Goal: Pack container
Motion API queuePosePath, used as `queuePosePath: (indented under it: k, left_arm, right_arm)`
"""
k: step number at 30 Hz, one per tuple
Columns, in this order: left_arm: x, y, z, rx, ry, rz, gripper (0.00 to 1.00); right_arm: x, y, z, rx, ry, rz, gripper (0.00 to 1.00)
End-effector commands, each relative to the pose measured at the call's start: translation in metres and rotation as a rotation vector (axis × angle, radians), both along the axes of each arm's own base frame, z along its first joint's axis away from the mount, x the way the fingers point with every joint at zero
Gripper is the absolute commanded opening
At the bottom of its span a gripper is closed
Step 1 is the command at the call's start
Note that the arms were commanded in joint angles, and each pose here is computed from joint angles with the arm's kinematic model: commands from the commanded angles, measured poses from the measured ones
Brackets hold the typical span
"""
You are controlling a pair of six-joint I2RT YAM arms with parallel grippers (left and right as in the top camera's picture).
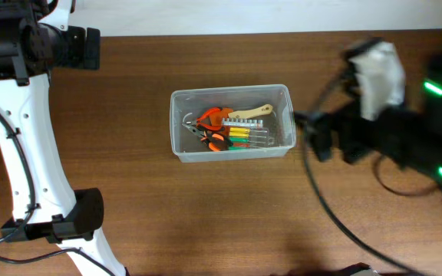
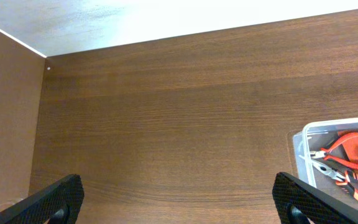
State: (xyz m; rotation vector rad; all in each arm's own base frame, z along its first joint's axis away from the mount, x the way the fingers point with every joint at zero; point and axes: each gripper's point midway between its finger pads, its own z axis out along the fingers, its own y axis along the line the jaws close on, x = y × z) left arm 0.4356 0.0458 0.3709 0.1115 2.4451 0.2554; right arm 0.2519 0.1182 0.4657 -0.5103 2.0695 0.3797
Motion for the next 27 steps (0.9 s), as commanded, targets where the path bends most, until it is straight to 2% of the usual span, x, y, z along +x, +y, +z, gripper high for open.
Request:
queuePosePath:
  k: [1,5,8,13,19,27]
  left_arm:
    - [-0.001,0.003,0.0,0.0,-0.001,0.02,0.99]
    - [-0.001,0.003,0.0,0.0,-0.001,0.02,0.99]
    - [-0.001,0.003,0.0,0.0,-0.001,0.02,0.99]
    - [-0.001,0.003,0.0,0.0,-0.001,0.02,0.99]
    - [-0.001,0.003,0.0,0.0,-0.001,0.02,0.99]
    - [-0.001,0.003,0.0,0.0,-0.001,0.02,0.99]
  right_arm:
    - [-0.005,-0.044,0.006,-0.069,-0.116,-0.159,0.99]
    - [-0.016,-0.073,-0.005,-0.122,-0.313,-0.242,0.98]
    - [-0.028,-0.08,-0.038,-0.118,-0.353,-0.267,0.99]
    - [-0.049,-0.088,-0.132,-0.141,-0.287,-0.285,0.99]
    - [-0.057,-0.104,-0.237,-0.177,-0.155,-0.352,0.99]
    - [-0.047,-0.106,-0.311,-0.171,-0.176,-0.367,0.98]
